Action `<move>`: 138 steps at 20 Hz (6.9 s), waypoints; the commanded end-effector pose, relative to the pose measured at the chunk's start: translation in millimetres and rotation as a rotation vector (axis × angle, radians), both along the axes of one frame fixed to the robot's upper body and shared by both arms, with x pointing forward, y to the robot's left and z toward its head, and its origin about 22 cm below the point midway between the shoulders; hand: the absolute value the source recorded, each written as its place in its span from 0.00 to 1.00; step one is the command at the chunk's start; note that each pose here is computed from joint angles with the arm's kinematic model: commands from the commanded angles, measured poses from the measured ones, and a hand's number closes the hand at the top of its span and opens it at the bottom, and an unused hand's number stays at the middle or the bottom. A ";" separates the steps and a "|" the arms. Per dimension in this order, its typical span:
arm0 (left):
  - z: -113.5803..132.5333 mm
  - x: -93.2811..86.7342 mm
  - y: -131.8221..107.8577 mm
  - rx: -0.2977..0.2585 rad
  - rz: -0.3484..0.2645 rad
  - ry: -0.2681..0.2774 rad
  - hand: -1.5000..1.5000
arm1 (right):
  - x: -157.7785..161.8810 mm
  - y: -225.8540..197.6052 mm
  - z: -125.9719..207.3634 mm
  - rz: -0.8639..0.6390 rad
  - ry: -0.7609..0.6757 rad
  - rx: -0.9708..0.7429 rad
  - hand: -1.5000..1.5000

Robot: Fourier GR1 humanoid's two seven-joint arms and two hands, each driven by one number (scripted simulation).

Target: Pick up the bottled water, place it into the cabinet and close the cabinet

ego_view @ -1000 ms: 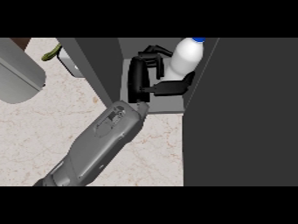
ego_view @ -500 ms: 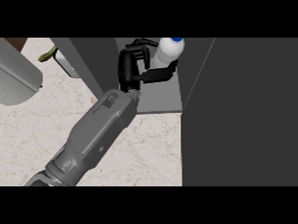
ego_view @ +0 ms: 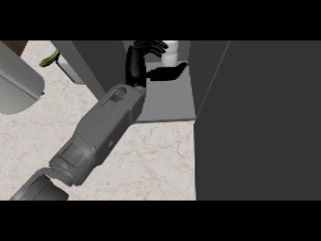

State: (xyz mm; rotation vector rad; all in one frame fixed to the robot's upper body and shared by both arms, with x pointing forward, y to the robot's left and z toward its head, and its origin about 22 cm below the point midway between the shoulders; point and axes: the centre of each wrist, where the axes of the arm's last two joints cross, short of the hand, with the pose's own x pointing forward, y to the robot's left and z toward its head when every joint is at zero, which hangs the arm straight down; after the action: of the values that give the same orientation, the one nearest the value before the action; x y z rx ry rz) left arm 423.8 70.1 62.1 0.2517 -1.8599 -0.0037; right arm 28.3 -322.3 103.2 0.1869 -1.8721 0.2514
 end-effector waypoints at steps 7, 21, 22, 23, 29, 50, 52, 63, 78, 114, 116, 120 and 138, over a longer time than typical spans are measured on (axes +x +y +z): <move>1.5 10.3 1.3 0.072 0.013 0.018 0.00 | -0.5 15.9 15.4 0.020 -0.060 0.020 0.00; 19.3 6.5 -6.7 -0.188 -0.229 -0.096 0.00 | -0.1 14.1 29.8 0.007 -0.067 -0.005 0.00; 20.8 3.8 -9.5 -0.203 -0.236 -0.089 0.00 | 0.8 12.0 37.1 0.014 -0.062 -0.002 0.00; 7.6 -2.6 -6.0 -0.207 -0.238 -0.066 0.00 | -2.6 7.5 23.7 0.004 -0.053 -0.004 0.00; 14.5 -26.4 -24.9 -0.243 -0.309 -0.056 0.00 | 5.2 15.1 32.8 0.007 -0.046 -0.003 0.00; -8.9 -174.5 19.4 -0.388 -0.405 -0.037 0.00 | 14.9 30.3 32.1 0.205 0.039 -0.067 1.00; -23.1 -182.9 30.7 -0.375 -0.389 -0.025 0.00 | 18.0 35.2 37.6 0.273 0.079 -0.096 1.00; -30.9 -237.2 80.1 -0.371 -0.322 -0.031 0.00 | 23.8 72.2 36.6 0.468 0.100 -0.086 1.00; -21.4 -273.9 131.7 -0.389 -0.289 -0.058 0.00 | 41.3 133.0 44.8 0.564 0.019 -0.055 1.00; -1.9 -283.4 195.7 -0.400 -0.317 -0.092 0.00 | 95.3 220.2 61.2 0.685 -0.051 -0.258 1.00; -8.6 -289.4 196.8 -0.402 -0.316 -0.060 0.00 | 98.9 214.8 64.4 0.655 -0.067 -0.246 1.00; -5.8 -291.0 197.9 -0.405 -0.339 -0.064 0.00 | 99.0 215.0 58.7 0.689 -0.016 -0.188 1.00; -3.3 -288.2 209.3 -0.390 -0.363 -0.085 0.00 | 125.5 200.3 24.0 0.768 0.288 0.124 1.00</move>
State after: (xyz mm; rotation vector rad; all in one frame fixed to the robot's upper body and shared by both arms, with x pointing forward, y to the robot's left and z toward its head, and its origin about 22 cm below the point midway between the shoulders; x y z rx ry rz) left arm 137.3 275.7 59.7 -0.3775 -1.9232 0.1098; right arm 128.1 -134.3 137.1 1.0692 -1.4281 0.9127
